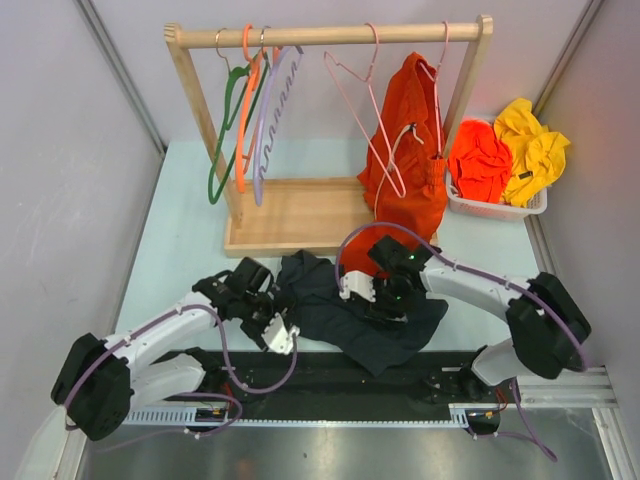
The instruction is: Place the shorts on the hanger
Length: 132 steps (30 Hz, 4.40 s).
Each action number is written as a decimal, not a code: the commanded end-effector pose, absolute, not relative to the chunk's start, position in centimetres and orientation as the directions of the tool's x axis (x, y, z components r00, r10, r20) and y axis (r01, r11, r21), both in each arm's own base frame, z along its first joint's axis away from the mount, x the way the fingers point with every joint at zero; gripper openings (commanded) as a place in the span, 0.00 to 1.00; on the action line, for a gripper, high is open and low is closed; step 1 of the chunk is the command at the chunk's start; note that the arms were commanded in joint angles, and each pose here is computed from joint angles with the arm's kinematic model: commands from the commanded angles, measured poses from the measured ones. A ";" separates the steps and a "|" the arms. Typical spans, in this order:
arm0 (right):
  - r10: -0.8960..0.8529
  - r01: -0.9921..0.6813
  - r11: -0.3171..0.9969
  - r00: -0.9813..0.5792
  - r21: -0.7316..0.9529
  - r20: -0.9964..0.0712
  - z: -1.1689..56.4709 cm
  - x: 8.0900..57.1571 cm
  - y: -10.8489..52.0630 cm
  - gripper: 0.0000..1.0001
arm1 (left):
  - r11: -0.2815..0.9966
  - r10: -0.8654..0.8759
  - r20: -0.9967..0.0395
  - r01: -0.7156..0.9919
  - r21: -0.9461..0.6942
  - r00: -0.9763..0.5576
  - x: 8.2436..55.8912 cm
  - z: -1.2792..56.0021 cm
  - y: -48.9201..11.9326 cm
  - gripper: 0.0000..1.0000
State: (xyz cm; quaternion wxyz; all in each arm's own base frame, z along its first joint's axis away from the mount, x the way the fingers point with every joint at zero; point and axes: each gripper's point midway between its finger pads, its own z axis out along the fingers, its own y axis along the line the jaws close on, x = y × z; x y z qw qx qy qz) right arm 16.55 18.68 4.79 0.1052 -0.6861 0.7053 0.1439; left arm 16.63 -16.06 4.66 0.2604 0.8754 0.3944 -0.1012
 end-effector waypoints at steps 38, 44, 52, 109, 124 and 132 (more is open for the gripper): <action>-0.746 -0.978 -0.184 0.207 -0.102 -0.633 12.8 11.4 21.4 0.81 | 0.455 0.534 -0.499 0.730 -0.510 -0.682 24.2 7.8 -18.0 0.00; -0.735 -0.916 -0.368 0.390 -0.157 -0.555 8.6 9.5 21.9 0.81 | 0.481 0.512 -0.500 0.715 -0.506 -0.698 24.4 7.9 -17.2 0.00; -0.811 -0.914 -0.289 0.392 -0.286 -0.434 3.5 14.1 22.5 0.54 | 0.495 0.526 -0.500 0.726 -0.477 -0.688 23.0 7.5 -15.9 0.00; -0.699 -0.820 -0.074 0.448 -0.567 -0.557 11.3 16.7 25.3 0.76 | 0.613 0.375 -0.410 0.554 -0.563 -0.831 24.8 6.6 -11.0 0.23; -0.727 -0.734 0.150 0.372 -0.662 -0.577 14.4 22.3 25.1 0.00 | 0.480 0.523 -0.591 0.785 -0.391 -0.614 21.8 9.0 -8.6 0.57; -0.629 -0.798 0.165 0.368 -0.580 -0.685 18.8 19.3 24.2 0.00 | 0.512 0.498 -0.714 0.831 -0.217 -0.493 25.3 10.7 -8.8 0.80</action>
